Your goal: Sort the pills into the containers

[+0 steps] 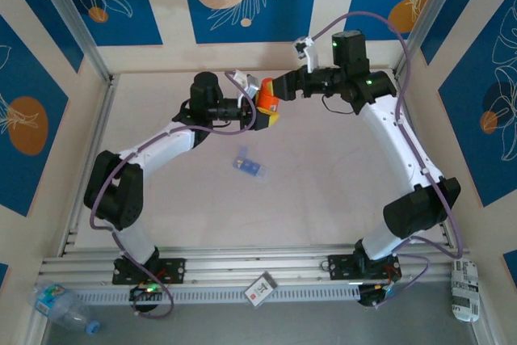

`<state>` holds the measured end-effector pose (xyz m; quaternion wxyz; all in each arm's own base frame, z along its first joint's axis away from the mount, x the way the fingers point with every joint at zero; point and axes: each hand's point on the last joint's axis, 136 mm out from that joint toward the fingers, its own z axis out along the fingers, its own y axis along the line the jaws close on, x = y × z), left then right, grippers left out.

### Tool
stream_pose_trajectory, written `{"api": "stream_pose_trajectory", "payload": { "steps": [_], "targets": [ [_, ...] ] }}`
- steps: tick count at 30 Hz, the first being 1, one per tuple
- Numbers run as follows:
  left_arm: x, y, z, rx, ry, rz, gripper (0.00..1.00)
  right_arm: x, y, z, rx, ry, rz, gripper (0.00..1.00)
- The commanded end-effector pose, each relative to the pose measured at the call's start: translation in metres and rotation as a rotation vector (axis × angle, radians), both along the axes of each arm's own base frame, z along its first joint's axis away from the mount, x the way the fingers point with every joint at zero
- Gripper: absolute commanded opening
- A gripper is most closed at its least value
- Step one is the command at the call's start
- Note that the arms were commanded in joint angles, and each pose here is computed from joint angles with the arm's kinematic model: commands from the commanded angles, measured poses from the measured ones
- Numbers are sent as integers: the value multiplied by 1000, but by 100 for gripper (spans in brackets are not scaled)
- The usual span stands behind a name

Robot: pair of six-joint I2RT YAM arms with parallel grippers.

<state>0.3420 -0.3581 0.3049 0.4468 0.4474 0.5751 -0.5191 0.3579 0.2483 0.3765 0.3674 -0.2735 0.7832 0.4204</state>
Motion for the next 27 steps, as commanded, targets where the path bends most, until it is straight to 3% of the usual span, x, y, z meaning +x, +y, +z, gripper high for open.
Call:
{"api": "stream_pose_trajectory", "payload": {
  "steps": [1,14,20,27],
  "targets": [
    [-3,1,10,-12,-13,-40,0,-12,5,-3,-25,17,56,79],
    [-3,1,9,-13,-7,-45,0,-10,16,-16,-49,50,69,61],
    [-2,1,8,-13,-5,-44,0,-9,21,-20,-56,67,56,41],
    [1,1,7,-9,-11,-23,0,-14,37,-37,-59,88,-25,26]
  ]
}}
